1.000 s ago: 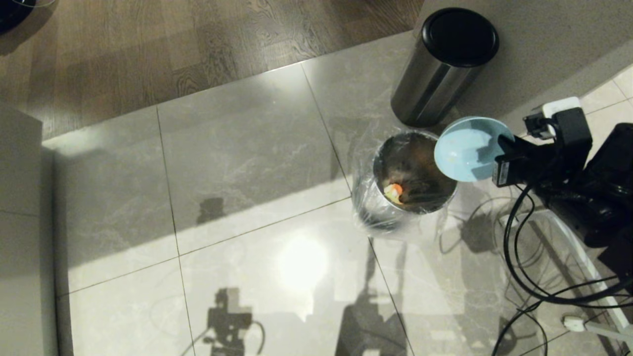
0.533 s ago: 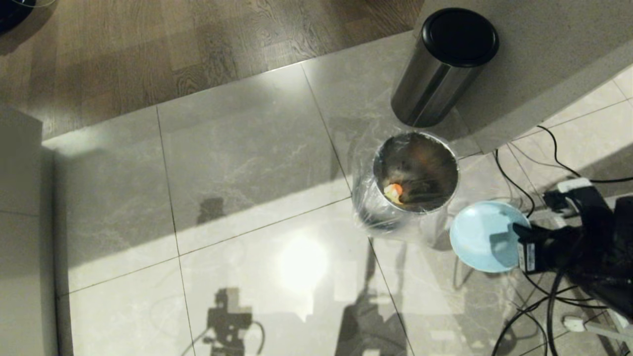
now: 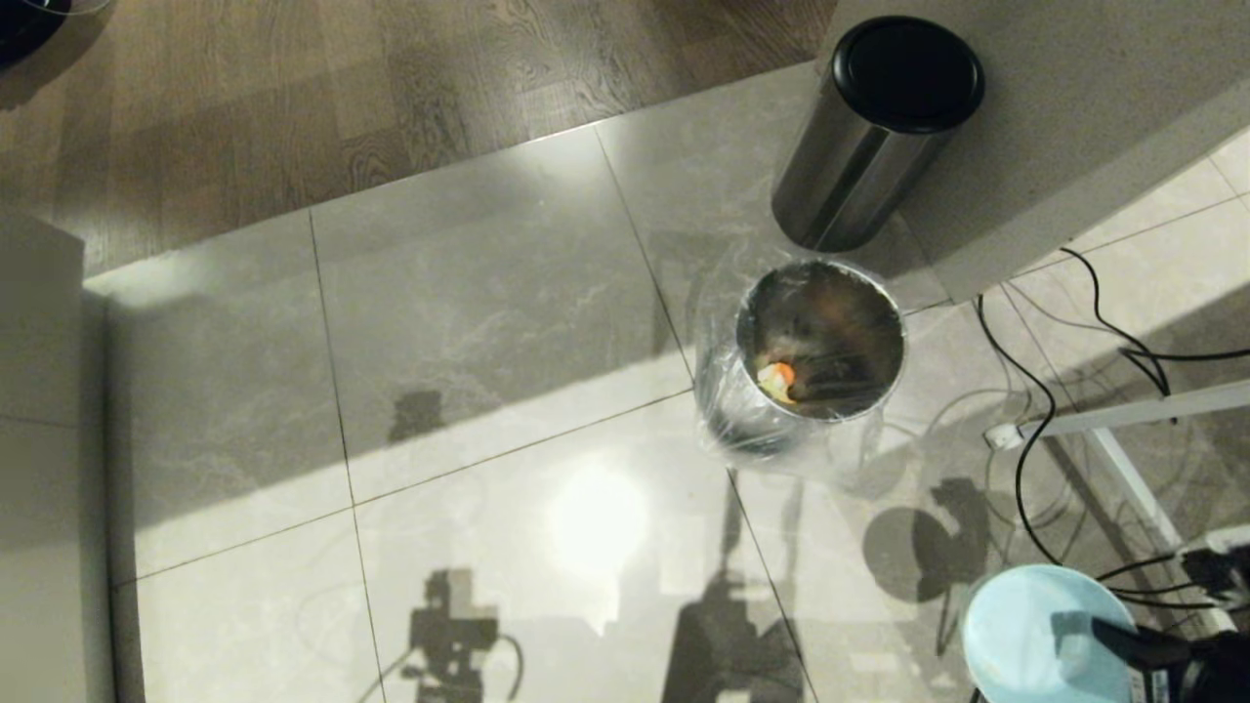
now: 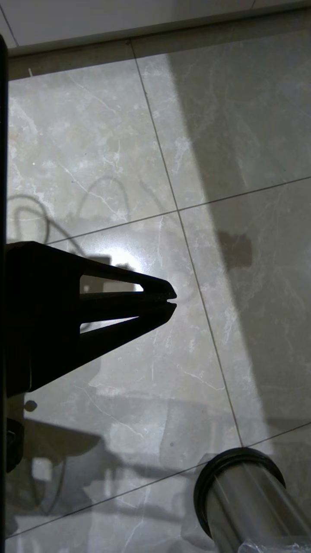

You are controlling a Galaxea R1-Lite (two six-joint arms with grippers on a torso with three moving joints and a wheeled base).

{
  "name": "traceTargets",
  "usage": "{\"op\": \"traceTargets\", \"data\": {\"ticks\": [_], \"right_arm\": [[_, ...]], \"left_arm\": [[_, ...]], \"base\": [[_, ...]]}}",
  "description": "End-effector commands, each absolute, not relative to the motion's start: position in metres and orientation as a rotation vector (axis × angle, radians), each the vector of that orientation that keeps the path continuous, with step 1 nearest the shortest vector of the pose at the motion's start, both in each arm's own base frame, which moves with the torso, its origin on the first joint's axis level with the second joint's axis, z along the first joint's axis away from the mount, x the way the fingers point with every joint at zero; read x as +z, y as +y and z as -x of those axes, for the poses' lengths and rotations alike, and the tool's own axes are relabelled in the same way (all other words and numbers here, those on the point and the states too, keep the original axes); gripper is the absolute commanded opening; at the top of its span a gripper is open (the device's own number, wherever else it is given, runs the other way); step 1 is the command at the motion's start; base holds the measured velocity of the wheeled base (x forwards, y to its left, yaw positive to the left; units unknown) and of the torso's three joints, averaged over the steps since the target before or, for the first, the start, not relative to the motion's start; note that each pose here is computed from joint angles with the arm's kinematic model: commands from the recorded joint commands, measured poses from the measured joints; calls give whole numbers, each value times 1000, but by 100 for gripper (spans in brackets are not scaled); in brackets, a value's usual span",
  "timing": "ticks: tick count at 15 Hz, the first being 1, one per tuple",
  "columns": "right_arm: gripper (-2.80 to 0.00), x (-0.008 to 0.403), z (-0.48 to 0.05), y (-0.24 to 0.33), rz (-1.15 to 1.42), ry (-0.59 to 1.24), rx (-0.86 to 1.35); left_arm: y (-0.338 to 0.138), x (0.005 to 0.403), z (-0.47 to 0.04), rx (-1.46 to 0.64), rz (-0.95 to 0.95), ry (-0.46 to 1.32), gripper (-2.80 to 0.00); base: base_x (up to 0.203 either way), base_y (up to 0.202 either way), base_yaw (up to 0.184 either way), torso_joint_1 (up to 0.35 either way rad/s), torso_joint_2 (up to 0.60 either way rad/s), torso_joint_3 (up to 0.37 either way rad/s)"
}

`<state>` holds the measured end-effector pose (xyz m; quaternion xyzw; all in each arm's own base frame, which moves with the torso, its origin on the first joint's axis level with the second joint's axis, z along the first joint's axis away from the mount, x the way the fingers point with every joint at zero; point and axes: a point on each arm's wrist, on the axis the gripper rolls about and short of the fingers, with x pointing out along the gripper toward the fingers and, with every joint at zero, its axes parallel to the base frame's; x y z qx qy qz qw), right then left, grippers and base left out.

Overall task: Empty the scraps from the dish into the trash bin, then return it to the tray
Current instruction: Put the bowl back to the table

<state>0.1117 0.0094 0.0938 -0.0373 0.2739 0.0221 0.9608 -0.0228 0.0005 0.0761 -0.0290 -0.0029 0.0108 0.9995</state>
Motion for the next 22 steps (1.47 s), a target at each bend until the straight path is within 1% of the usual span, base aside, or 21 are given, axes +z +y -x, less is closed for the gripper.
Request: {"op": "traceTargets", "data": {"ticks": [1,6,9,20,22], "right_arm": [[-280,92,-92,3,57,563,14],[-280,85,-47,0,56,578,-16],[-280,83,-28,-1,49,499,-24],[-280,82,19,-1,29,-11,-48],[-280,81,23,-1,9,-55,-52]], "left_arm": [[1,76,23,22,58,-5,-280],[1,76,23,21,58,-5,-280],[1,76,23,23,58,-7,-280],[1,76,23,23,58,-7,-280],[1,76,23,22,58,-5,-280]], "base": [[0,0,0,0,0,0],[0,0,0,0,0,0],[0,0,0,0,0,0],[0,0,0,0,0,0],[0,0,0,0,0,0]]}}
